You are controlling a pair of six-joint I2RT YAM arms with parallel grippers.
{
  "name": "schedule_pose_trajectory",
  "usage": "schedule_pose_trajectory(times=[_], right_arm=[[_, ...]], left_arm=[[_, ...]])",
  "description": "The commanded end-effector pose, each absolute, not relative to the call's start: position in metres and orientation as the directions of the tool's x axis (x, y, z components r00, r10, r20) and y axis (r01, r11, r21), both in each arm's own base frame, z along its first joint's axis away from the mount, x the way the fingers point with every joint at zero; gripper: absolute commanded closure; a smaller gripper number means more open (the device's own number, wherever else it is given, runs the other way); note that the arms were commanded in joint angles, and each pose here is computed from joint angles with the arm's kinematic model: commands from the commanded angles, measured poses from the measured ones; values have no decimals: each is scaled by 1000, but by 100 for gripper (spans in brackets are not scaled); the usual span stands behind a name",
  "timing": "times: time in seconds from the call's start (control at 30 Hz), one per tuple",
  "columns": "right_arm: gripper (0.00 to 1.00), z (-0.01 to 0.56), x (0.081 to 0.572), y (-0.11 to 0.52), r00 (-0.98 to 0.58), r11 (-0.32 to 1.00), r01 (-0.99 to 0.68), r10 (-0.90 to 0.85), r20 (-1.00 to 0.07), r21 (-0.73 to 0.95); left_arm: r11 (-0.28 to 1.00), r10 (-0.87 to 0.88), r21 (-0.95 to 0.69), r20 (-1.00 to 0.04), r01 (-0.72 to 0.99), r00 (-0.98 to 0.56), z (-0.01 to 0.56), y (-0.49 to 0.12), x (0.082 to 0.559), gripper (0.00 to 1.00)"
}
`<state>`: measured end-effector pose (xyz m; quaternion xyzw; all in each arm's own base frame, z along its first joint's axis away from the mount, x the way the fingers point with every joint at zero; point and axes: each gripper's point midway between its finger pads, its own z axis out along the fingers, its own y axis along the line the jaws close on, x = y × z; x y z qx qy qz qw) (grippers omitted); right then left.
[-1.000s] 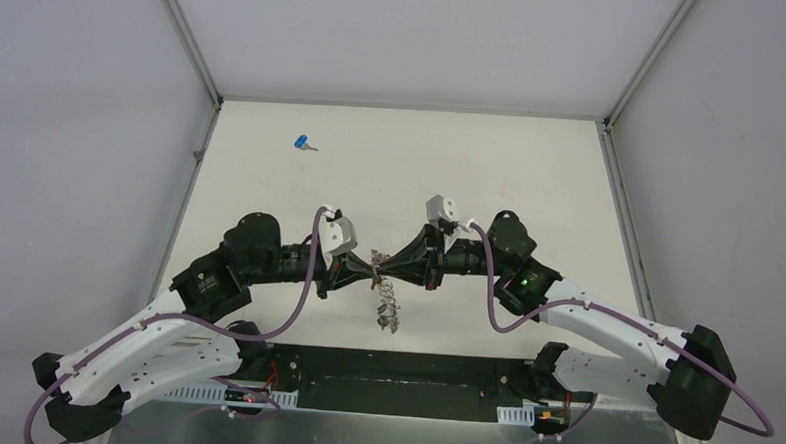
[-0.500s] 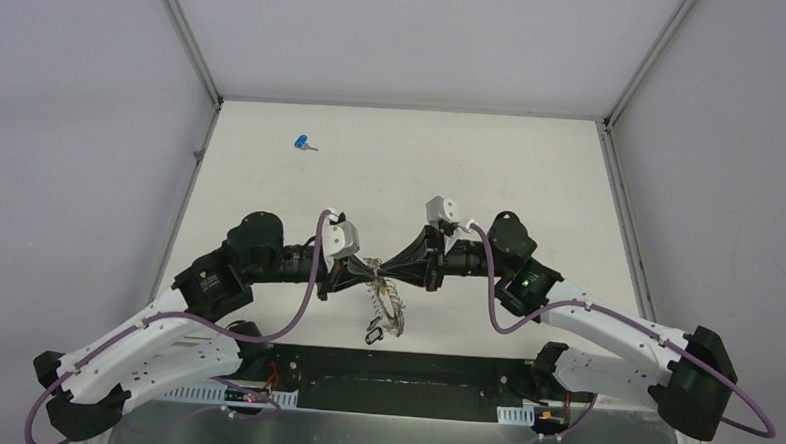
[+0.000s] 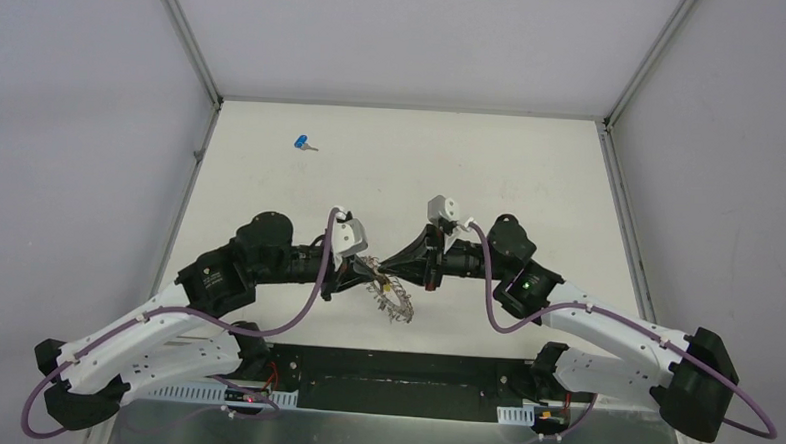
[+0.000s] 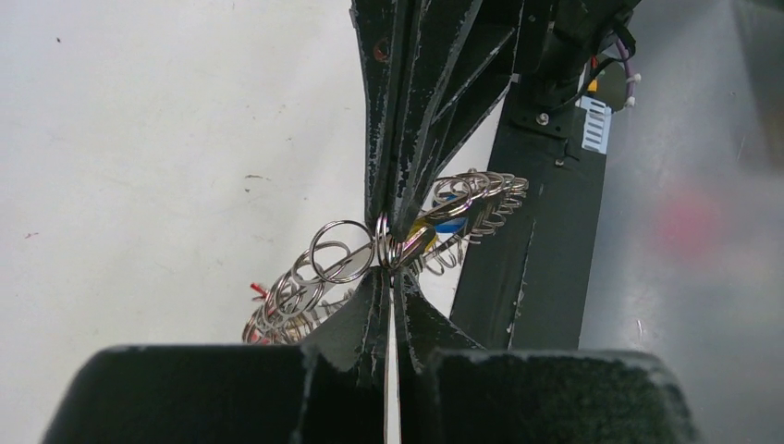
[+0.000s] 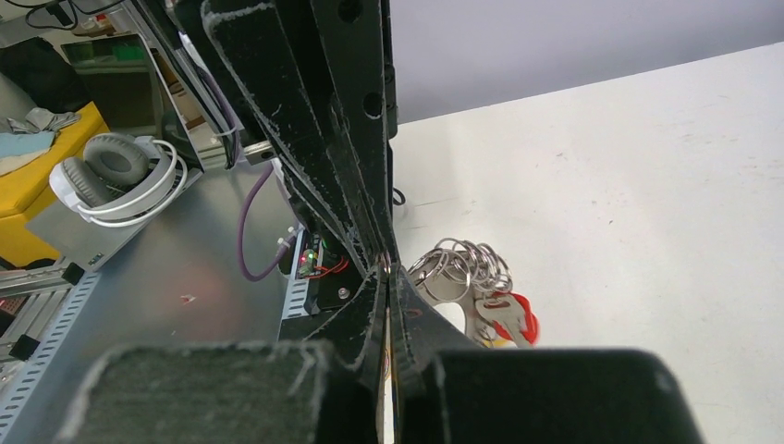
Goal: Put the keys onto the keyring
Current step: Adjust the keyring.
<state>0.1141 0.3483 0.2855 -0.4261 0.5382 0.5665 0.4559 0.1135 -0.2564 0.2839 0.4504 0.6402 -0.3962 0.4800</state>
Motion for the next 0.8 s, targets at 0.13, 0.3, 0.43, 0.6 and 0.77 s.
schedule_pose_trajectory(times=[0.13,0.3,0.43,0.6,0.77], right_arm=[[100,319,124,344,-155,49,-985,180,-971,166],[100,318,125,342,-155,60,-984,179,-971,169],[100,318,124,342,-154,58,-984,177,-972,166],[100,321,122,341,-141,45,-987,181,-973,152],[100,323,118,341,-130,27,-990,181,-975,137]], left_arm=[[269,283,-77,-946,960,-155,280,-266,101,100],[279,267,-61,-954,958,-138,288,-260,100,98],[286,226,-66,-965,956,-134,302,-256,97,79],[345,164,-109,-971,932,-175,316,-254,104,65],[417,111,-143,-972,898,-206,320,-251,114,61]])
